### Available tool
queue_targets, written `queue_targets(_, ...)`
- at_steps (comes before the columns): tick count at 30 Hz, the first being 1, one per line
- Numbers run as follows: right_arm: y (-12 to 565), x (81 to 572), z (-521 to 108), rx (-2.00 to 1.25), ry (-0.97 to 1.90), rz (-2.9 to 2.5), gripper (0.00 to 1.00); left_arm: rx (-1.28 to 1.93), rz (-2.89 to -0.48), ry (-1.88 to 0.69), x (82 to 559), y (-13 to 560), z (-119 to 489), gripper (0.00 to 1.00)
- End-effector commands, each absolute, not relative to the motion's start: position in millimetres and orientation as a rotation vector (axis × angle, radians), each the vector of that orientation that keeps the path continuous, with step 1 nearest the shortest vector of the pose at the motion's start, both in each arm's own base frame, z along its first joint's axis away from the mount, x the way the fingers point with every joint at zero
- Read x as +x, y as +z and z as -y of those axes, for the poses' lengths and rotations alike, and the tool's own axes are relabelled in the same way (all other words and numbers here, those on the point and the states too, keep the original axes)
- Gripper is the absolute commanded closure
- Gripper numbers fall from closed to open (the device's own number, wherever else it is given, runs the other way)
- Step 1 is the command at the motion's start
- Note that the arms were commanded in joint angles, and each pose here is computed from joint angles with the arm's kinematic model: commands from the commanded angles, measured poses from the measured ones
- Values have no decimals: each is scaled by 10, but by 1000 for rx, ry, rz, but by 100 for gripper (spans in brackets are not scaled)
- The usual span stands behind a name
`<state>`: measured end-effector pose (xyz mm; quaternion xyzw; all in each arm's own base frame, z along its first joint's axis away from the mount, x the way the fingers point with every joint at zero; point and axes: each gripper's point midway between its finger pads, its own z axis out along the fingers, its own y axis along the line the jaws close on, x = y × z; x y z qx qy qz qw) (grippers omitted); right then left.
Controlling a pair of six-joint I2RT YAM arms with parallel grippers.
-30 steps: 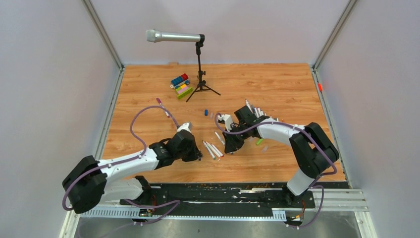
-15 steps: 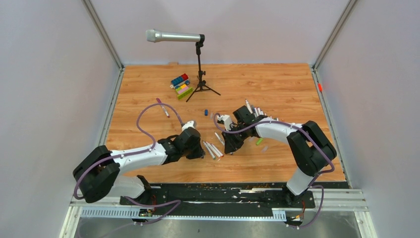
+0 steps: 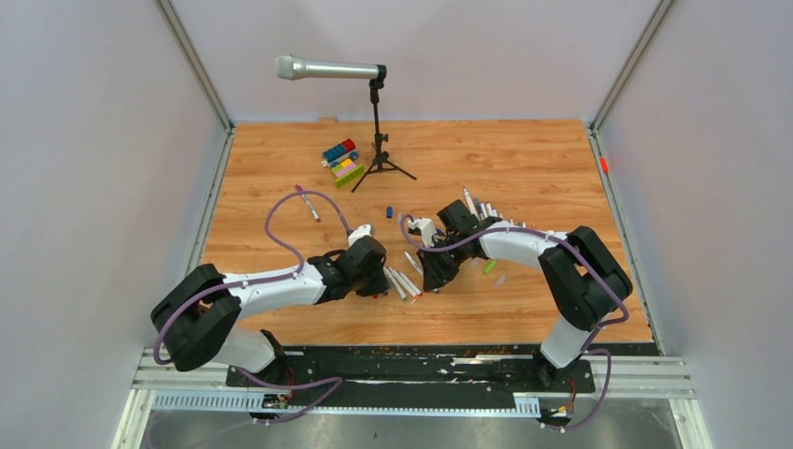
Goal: Open the pen caps
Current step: Place the pen at the center of the board.
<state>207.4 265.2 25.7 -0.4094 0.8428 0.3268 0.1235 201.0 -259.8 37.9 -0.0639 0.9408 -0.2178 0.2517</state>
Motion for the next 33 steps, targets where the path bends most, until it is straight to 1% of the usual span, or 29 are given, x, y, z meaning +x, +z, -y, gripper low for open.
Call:
queue_targets(1,289,2150,-2718,-1190,945,-2451,81,-207,-2543,-560,2072,405,2601,90)
queue_targets(21,292,2124,-2734,-1205,960,-2451,75,-205,-2558,-531,2057,358,2567,82)
queue_targets(24,319,2115,-2747,-1211,978,-2442,73,-205,-2558,-533,2055,366,2567,80)
queue_targets(33,388,2108,-2769,-1229,996,-2415,71,-206,-2549,-544,2047,444,2557,73)
